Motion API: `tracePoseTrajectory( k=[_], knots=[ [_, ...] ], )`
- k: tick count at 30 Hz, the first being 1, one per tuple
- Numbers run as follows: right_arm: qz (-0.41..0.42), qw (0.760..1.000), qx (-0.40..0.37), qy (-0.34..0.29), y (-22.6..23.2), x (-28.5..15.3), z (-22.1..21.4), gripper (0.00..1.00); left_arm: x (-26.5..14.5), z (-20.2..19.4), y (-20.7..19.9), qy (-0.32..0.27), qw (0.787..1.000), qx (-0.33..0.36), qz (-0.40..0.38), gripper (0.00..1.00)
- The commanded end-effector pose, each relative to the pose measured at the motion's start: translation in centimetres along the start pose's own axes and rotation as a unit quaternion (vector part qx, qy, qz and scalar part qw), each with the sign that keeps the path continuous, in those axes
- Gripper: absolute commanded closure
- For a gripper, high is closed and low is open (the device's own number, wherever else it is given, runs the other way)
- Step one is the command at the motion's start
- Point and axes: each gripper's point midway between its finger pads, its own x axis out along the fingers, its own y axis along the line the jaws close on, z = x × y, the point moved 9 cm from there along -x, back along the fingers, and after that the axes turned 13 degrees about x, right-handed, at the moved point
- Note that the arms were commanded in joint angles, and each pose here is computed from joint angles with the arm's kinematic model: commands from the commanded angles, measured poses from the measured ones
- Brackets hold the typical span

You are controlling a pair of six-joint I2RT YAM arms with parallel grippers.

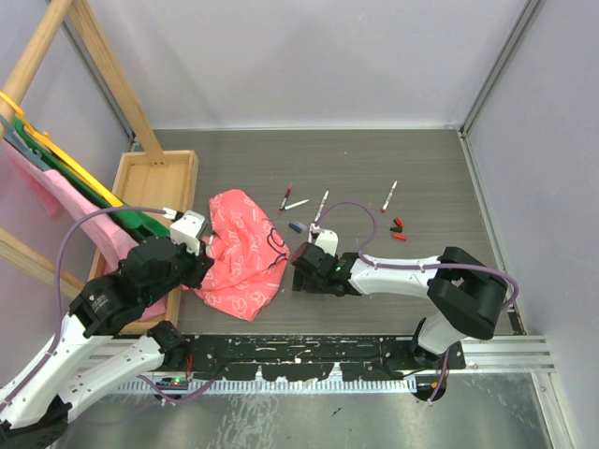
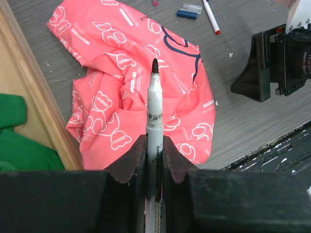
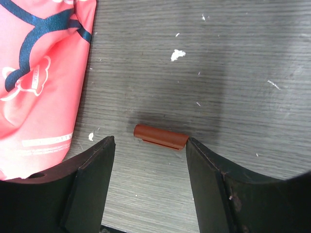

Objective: Insert the pens into the pen caps
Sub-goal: Insert the pen cap onto the pen.

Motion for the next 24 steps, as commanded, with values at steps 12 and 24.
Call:
tracePoseTrajectory(
  k=[12,24],
  knots=[
    [-0.03,0.999,-0.021,-0.032,-0.1,0.9,1.5,0.33,0.1,0.5,0.1,-0.015,1.0,-0.004,0.004,1.0],
    [-0.01,0.999,-0.03,-0.009,0.3,-0.7,-0.5,0.33,0.1,0.5,0.0,-0.014,1.0,-0.003,0.002,1.0]
  ],
)
